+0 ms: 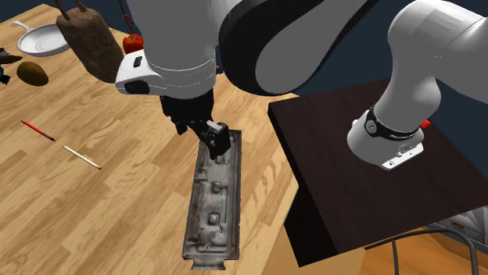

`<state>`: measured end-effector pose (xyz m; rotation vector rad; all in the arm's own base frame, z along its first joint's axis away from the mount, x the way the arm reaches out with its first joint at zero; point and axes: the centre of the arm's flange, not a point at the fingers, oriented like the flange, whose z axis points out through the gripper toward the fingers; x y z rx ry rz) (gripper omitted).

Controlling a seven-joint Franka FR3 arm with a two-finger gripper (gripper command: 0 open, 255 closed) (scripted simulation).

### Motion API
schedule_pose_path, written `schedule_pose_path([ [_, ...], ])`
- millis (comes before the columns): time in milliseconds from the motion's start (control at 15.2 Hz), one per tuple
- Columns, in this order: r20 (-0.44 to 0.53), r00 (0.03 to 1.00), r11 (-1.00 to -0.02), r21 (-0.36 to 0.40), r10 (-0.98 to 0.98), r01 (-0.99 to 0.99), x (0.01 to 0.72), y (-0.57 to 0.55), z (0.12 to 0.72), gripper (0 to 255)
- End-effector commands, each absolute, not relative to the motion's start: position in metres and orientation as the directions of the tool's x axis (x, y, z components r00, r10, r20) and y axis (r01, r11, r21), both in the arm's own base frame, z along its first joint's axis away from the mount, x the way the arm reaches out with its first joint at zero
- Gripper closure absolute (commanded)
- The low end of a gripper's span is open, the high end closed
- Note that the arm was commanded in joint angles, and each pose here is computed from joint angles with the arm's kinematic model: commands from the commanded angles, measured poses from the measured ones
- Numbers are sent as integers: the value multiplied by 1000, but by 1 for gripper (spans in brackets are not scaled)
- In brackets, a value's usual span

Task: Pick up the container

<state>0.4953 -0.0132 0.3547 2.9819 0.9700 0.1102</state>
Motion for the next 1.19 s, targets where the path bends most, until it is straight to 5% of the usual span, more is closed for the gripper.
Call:
schedule_pose_path([
  [0,61,762,-764,26,645,644,509,-9,331,0],
  [858,31,420,-421,14,907,907,574,51,186,0],
  [1122,31,420,-421,14,907,907,574,51,165,0],
])
